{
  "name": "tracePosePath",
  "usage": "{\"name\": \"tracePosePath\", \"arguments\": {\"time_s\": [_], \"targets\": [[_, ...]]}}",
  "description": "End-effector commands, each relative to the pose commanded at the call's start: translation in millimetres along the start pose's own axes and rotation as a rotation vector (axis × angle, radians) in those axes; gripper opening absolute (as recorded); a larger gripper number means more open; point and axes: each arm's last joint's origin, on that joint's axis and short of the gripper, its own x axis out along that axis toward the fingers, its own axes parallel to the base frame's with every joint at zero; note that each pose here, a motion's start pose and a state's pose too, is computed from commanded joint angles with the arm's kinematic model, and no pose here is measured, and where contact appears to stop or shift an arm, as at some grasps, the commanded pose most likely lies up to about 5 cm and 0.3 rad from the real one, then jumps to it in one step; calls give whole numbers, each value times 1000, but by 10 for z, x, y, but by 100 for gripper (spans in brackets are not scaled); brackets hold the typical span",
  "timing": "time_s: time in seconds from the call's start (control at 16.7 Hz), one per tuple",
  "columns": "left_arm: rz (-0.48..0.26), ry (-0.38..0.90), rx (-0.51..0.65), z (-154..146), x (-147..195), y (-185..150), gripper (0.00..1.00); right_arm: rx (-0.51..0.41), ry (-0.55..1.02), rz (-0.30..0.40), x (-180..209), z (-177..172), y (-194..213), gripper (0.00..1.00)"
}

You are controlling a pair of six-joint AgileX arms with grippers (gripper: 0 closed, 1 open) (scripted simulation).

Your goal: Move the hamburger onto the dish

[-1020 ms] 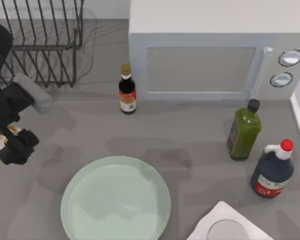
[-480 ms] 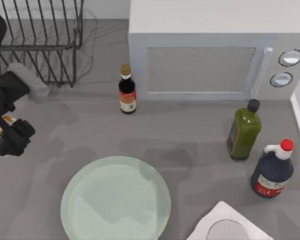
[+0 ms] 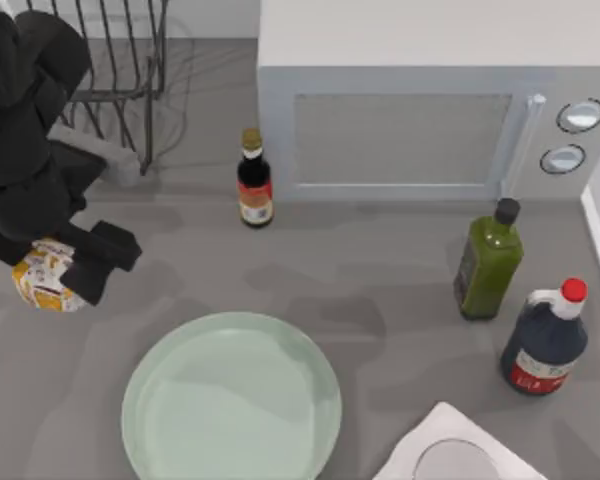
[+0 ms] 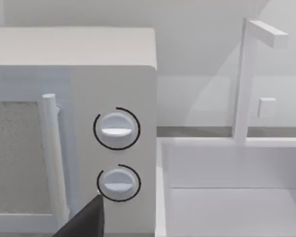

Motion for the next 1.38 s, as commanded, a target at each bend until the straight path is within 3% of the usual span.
{"name": "tracePosePath", "arguments": {"time_s": [0.36,0.66,0.9,1.14,1.38], "targets": [[33,86,-556,164,151,-485,0,0,0,0,0,0,0,100],[127,139,-1101,186,314,-960,0,0,0,0,0,0,0,100],[189,100,-1493,156,353,-1309,0,0,0,0,0,0,0,100],[165,15,-1786,94,281,-1558,0,0,0,0,0,0,0,100],[102,-44,-1945,37,188,-1689,0,0,0,0,0,0,0,100]]}}
